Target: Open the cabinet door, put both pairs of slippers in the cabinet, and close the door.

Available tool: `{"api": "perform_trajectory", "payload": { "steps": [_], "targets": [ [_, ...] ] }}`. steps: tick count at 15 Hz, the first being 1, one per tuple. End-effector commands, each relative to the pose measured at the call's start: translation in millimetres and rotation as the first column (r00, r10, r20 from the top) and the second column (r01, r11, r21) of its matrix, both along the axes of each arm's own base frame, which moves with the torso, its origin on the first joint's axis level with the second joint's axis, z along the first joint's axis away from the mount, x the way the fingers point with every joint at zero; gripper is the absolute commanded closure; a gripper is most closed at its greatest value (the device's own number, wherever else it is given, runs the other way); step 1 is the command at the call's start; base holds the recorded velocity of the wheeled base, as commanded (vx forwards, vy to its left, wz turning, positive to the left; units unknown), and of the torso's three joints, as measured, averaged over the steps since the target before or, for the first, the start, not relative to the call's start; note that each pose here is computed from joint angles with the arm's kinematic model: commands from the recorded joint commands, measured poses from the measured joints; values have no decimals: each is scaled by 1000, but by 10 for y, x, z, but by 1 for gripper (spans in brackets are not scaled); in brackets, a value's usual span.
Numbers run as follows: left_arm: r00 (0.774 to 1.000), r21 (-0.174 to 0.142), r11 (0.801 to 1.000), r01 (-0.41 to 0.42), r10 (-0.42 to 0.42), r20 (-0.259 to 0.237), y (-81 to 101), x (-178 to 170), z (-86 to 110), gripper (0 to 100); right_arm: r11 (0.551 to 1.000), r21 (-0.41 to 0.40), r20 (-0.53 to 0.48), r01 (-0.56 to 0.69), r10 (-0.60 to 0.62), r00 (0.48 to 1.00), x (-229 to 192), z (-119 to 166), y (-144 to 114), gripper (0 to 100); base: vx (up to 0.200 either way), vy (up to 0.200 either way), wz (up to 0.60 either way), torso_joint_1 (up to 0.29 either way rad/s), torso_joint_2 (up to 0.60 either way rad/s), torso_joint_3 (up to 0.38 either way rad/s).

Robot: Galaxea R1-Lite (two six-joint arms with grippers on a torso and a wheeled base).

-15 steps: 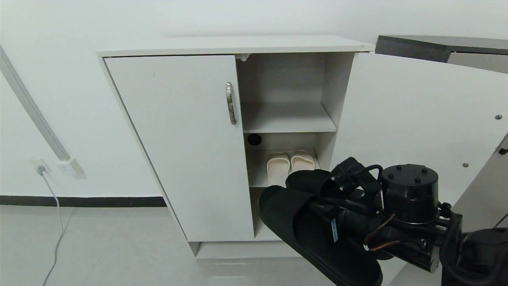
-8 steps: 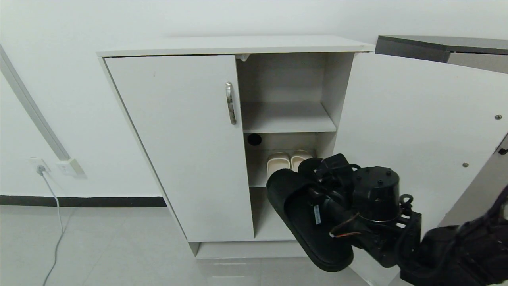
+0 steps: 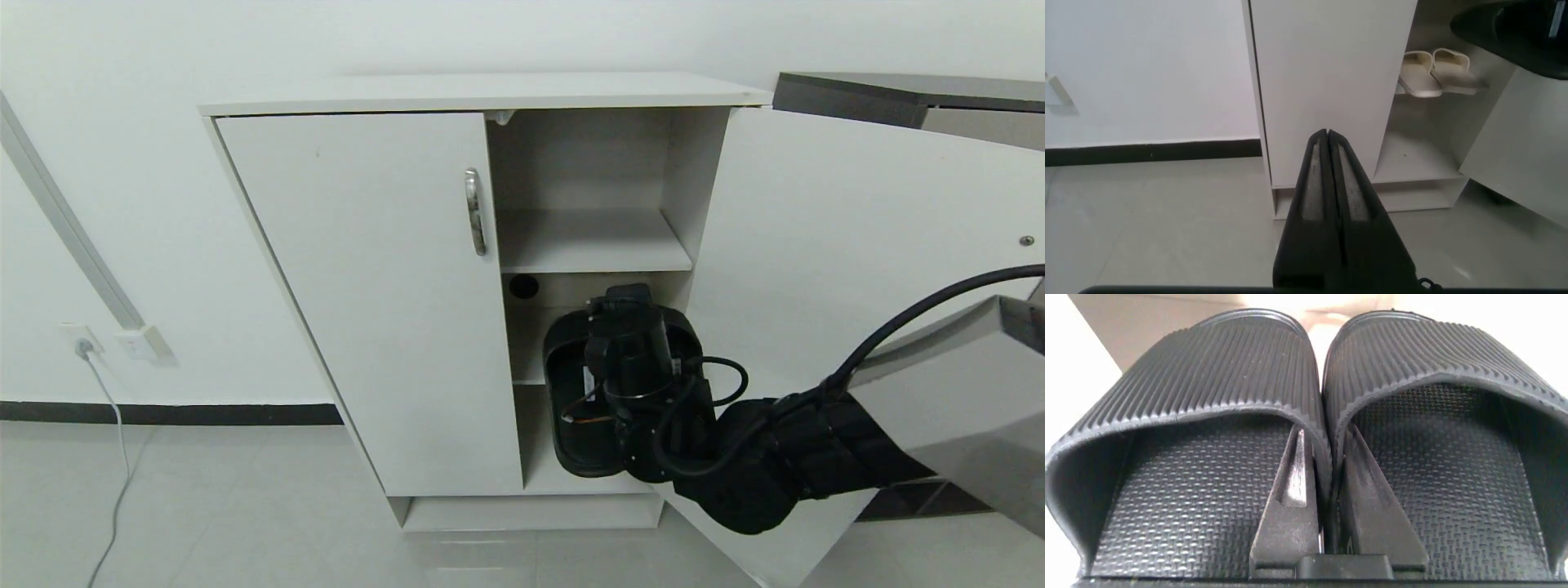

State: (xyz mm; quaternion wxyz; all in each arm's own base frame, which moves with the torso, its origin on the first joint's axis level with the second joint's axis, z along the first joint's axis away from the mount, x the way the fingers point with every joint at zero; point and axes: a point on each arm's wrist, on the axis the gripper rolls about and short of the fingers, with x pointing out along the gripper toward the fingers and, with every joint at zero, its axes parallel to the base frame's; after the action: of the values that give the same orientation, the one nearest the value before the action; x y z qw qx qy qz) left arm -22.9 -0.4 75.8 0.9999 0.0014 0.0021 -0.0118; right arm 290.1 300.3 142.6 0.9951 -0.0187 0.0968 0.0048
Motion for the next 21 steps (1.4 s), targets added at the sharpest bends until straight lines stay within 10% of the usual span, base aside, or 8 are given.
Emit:
{"api": "perform_trajectory", "payload": {
  "steps": [1,21],
  "targets": [
    [1000,0,1000,1,-1,0,0,0,-1,100,999,48,43,4,-6,999,38,348,43,100,0,0,0,0,0,0],
    [1000,0,1000,-1,1,-2,0,0,-2,100,997,83,104,4,-12,994,33,683,-1,100,50,0,0,0,1,0]
  ]
}}
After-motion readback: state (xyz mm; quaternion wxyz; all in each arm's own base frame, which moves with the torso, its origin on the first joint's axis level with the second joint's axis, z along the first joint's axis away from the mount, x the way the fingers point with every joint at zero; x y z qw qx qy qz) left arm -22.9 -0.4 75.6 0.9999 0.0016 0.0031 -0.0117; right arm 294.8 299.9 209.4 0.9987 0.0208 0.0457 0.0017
